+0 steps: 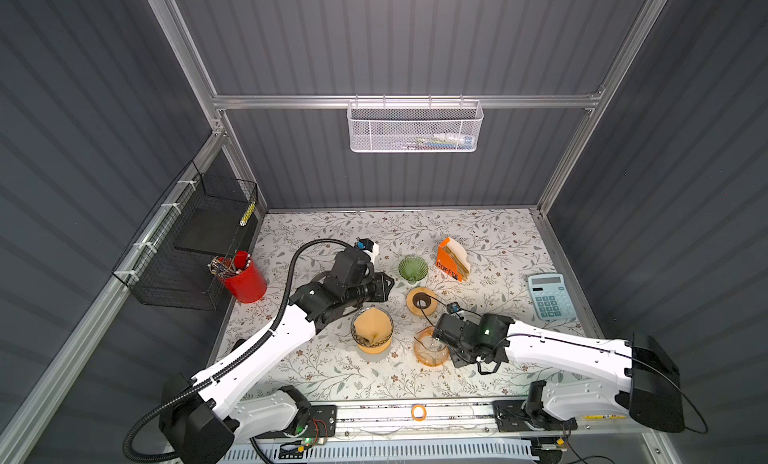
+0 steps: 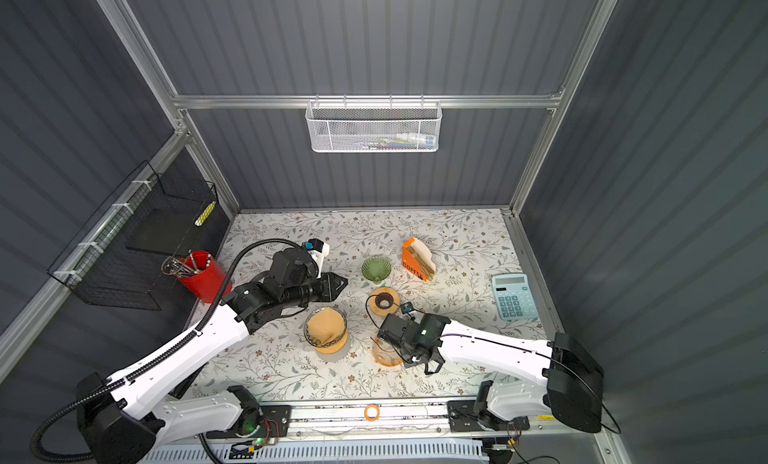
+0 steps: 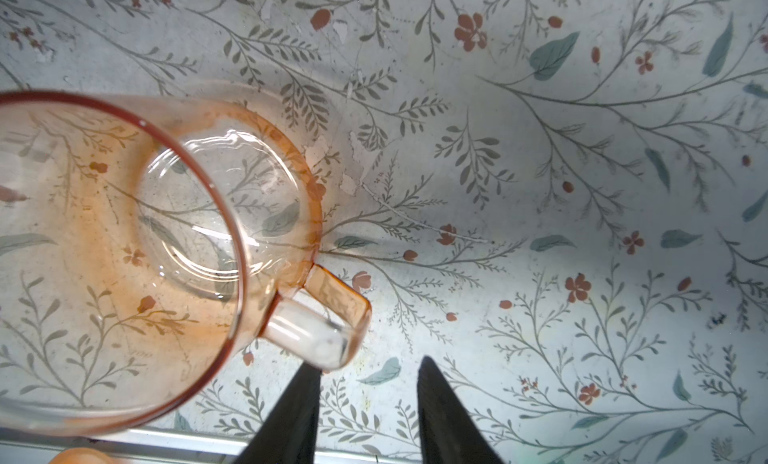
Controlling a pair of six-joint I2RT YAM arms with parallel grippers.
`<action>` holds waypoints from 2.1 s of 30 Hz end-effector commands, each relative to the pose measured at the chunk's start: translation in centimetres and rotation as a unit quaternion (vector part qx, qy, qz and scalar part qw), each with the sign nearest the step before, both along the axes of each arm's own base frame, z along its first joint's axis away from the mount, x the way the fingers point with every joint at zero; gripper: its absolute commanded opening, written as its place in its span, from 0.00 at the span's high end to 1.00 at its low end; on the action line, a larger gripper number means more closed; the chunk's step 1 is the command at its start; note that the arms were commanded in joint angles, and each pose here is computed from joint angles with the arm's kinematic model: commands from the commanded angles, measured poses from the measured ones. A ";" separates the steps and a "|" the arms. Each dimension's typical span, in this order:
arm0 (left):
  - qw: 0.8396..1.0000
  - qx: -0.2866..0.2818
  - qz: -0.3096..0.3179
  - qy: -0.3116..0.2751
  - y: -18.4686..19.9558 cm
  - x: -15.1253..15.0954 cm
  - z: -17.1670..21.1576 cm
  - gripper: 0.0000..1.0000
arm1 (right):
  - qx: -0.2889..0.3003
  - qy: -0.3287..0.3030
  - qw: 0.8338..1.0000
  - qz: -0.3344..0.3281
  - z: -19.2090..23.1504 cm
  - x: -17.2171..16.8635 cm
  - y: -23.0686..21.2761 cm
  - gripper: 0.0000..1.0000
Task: Place the coffee filter in the dripper
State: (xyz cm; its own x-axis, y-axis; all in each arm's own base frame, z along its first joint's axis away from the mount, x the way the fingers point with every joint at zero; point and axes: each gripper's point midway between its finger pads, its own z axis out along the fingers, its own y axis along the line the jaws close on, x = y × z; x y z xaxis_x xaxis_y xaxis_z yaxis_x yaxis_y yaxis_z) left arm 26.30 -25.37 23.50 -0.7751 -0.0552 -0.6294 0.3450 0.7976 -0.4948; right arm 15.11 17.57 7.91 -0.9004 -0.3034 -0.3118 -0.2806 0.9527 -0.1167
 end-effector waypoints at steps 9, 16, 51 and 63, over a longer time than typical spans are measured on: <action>1.000 -0.002 0.000 -0.011 0.4 -0.2 1.4 0.73 | 0.072 -0.023 0.997 -0.003 4.3 -0.2 0.3 0.57; 1.000 0.009 -0.017 -0.024 0.4 -0.4 1.9 0.72 | 0.177 -0.050 0.983 -0.012 8.8 2.7 1.9 0.56; 0.999 -0.031 0.006 -0.034 1.9 3.4 1.9 0.72 | 0.126 -0.015 0.991 -0.050 -1.9 17.6 5.9 0.42; 0.999 -0.023 0.013 -0.038 2.6 3.2 1.9 0.72 | 0.110 0.002 0.992 -0.063 -4.0 18.0 5.5 0.43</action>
